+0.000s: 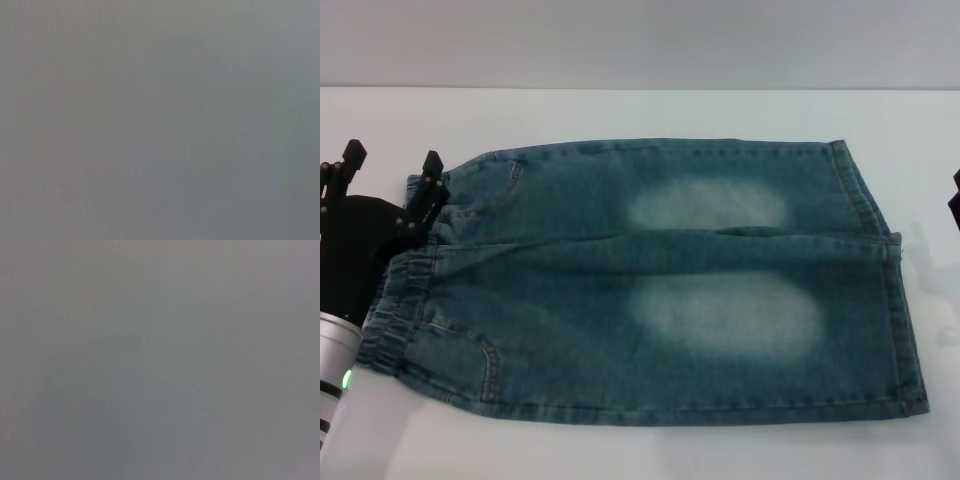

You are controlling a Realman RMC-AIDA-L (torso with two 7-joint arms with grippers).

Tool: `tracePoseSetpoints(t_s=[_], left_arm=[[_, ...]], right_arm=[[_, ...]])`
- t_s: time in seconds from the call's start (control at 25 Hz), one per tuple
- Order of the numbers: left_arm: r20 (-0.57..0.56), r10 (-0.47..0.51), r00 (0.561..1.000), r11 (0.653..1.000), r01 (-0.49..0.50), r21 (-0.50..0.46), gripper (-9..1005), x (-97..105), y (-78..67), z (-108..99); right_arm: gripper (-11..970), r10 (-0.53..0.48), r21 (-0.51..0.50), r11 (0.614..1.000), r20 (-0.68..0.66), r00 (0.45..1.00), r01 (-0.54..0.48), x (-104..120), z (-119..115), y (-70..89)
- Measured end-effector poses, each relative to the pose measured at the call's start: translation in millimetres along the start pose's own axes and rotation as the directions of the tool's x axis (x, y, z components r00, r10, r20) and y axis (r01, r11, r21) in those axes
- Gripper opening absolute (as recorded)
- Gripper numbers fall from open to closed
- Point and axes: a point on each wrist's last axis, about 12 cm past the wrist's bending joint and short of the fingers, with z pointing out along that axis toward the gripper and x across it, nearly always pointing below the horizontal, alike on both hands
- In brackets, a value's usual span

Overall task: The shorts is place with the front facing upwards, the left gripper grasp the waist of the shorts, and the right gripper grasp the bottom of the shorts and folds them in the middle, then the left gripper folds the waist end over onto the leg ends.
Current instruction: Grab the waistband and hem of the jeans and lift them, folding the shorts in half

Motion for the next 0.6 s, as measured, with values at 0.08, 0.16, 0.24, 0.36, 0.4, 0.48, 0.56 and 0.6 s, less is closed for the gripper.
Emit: tracePoseSetpoints(t_s=[0.08, 0.16, 0.24, 0.36, 0.4, 0.48, 0.56, 0.6], left_arm=[[0.0, 0.0, 1.0, 1.0, 0.0, 0.0, 833, 0.0, -0.2, 0.1], [0.0, 0.0, 1.0, 1.0, 0.0, 0.001, 832, 0.0, -0.3, 0.1], [0.001, -0.001, 1.0, 1.0, 0.001, 0.002, 831, -0.1, -0.6, 0.4], [0.001, -0.002, 1.0, 1.0, 0.002, 0.003, 830, -0.1, -1.4, 0.8], [0.001, -0.004, 1.0, 1.0, 0.004, 0.004, 829, 0.0, -1.8, 1.2], [-0.007, -0.013, 1.0, 1.0, 0.013, 0.007, 829, 0.8, -2.1, 2.3], [-0.012, -0.02, 1.0, 1.0, 0.021, 0.01, 828, 1.3, -2.0, 3.1], [-0.02, -0.036, 0.999, 0.999, 0.037, 0.017, 827, 1.7, -1.8, 4.9]], right_arm=[[625, 0.0, 0.0, 1.0, -0.002, 1.0, 0.0, 0.2, 0.0, -0.2], [625, 0.0, -0.001, 1.0, -0.002, 1.0, 0.0, 0.2, 0.3, -0.1], [625, 0.001, -0.003, 1.0, -0.002, 1.0, -0.001, 0.1, 0.7, 0.3], [624, 0.001, -0.01, 1.0, -0.003, 1.0, -0.001, 0.4, 0.7, 1.8], [624, 0.002, -0.013, 1.0, -0.003, 1.0, -0.002, 0.4, 0.8, 2.4], [624, 0.004, -0.016, 1.0, -0.001, 1.0, -0.004, 0.0, 1.4, 3.5], [624, 0.01, -0.024, 1.0, 0.004, 1.0, -0.01, -1.2, 2.4, 5.6], [624, 0.015, -0.029, 0.999, 0.005, 1.0, -0.015, -2.0, 3.4, 6.9]])
